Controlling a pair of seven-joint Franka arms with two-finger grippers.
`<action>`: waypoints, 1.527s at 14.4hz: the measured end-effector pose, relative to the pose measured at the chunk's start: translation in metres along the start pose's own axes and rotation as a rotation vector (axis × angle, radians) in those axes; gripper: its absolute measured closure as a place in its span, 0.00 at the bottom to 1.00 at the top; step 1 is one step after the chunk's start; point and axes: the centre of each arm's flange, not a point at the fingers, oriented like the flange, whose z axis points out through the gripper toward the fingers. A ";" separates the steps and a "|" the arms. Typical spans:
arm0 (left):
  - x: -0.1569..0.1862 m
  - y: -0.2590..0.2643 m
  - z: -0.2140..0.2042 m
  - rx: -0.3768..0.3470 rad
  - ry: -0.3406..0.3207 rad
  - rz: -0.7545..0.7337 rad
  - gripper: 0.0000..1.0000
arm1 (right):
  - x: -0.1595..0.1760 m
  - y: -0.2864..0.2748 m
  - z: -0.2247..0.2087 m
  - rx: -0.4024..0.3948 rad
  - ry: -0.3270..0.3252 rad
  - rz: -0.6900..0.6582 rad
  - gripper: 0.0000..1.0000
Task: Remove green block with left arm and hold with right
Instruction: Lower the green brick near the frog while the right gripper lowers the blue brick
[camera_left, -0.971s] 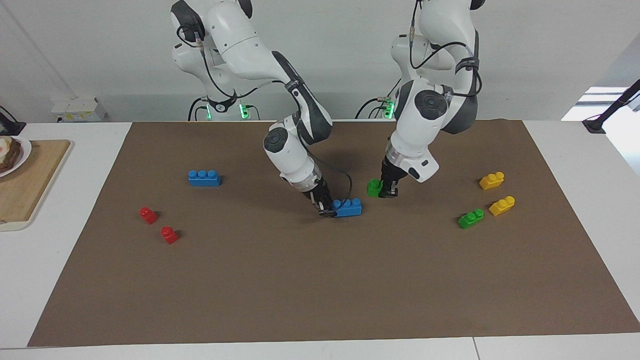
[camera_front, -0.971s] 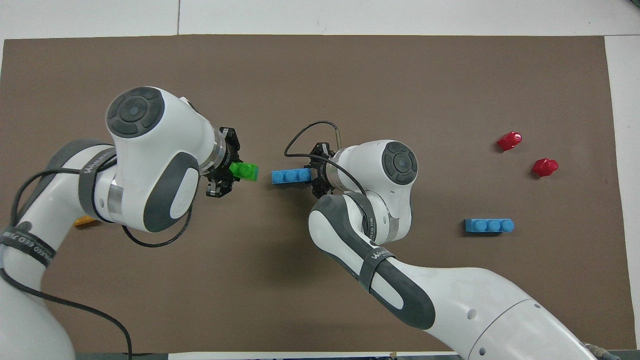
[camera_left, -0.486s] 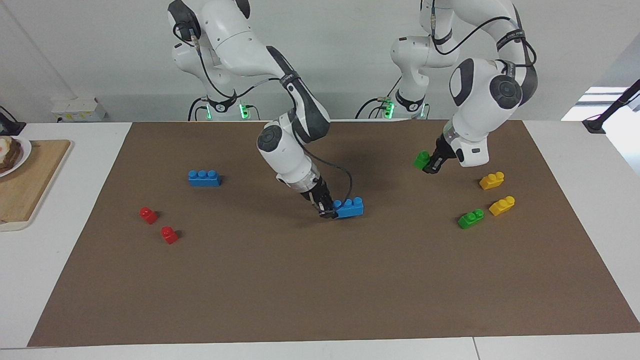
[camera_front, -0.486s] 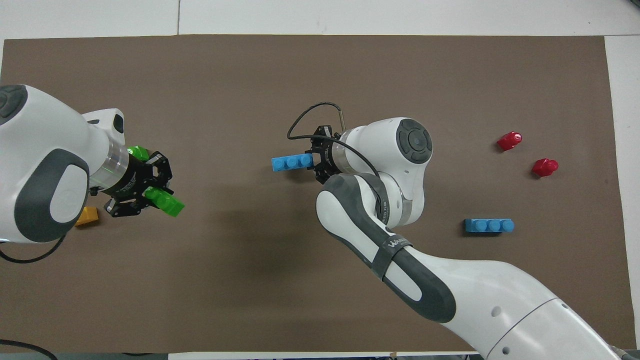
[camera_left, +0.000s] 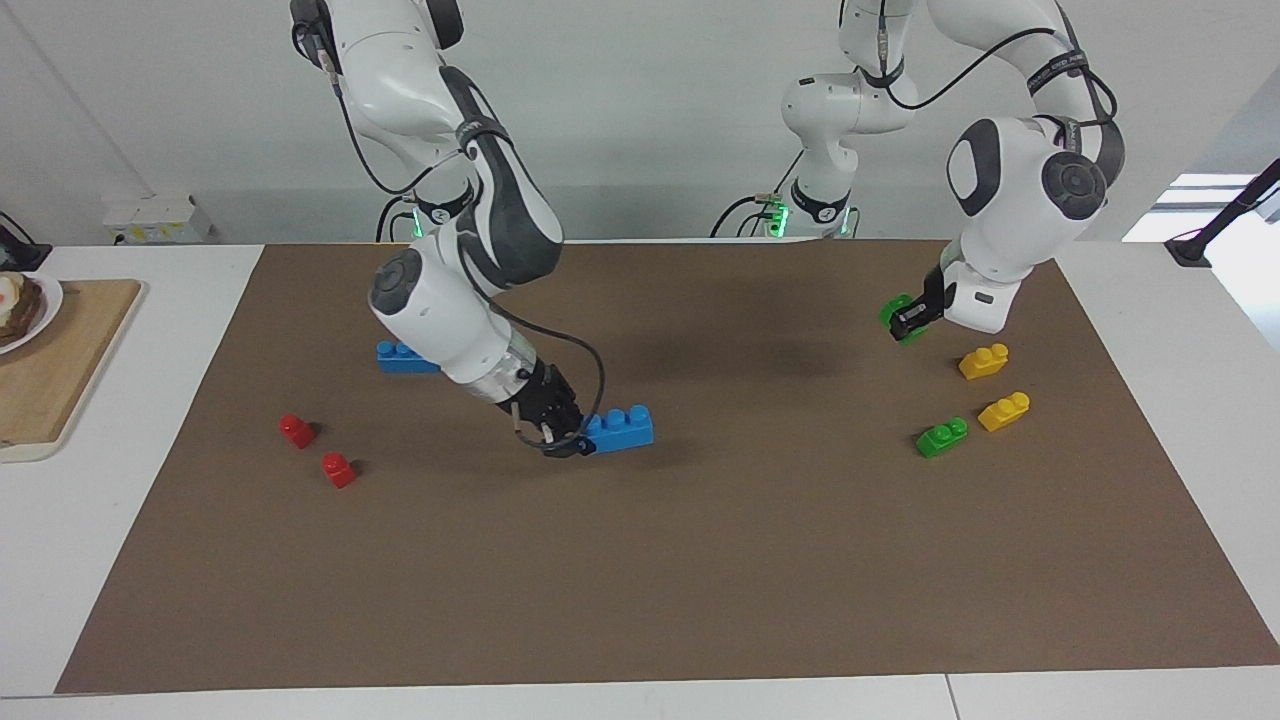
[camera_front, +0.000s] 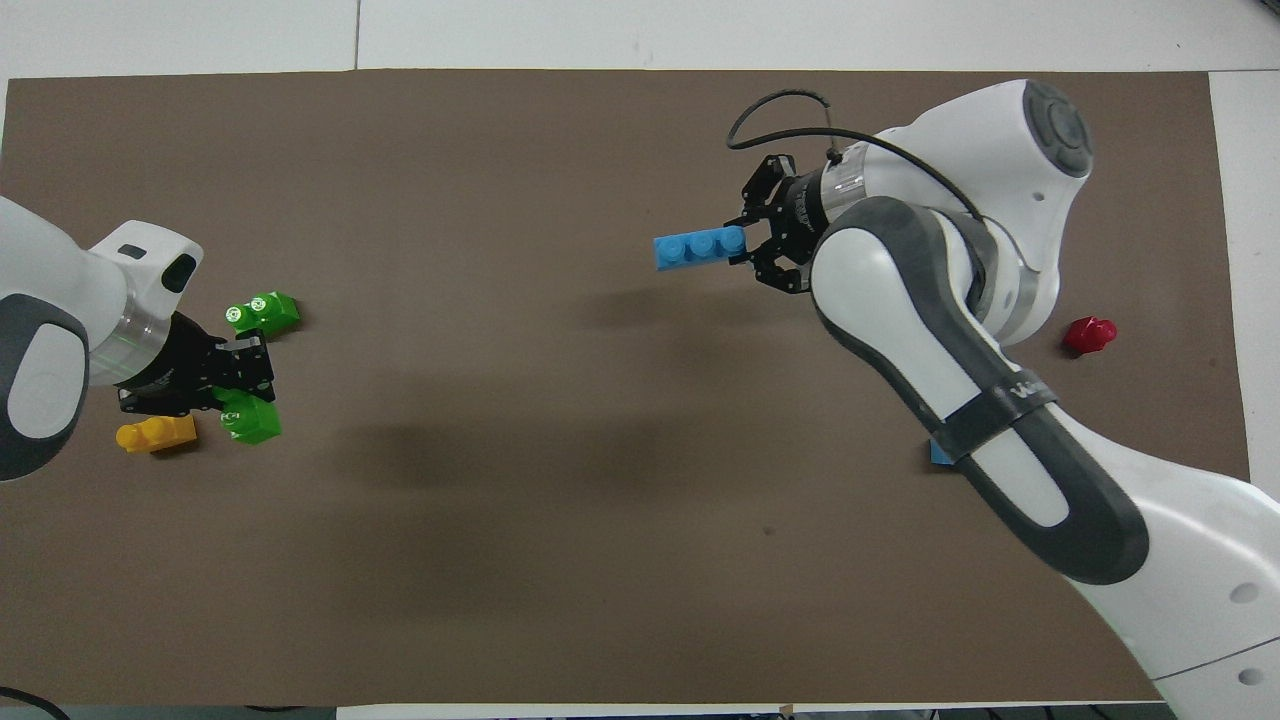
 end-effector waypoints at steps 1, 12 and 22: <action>0.004 -0.011 -0.001 0.011 0.012 0.077 0.66 | 0.022 0.000 -0.009 -0.019 0.007 0.010 0.65; 0.019 -0.055 0.079 0.056 0.081 0.262 0.66 | 0.209 0.065 -0.028 -0.129 0.004 0.089 0.65; 0.002 -0.037 0.126 0.048 0.142 0.183 0.66 | 0.252 0.110 -0.018 -0.091 0.040 0.051 0.65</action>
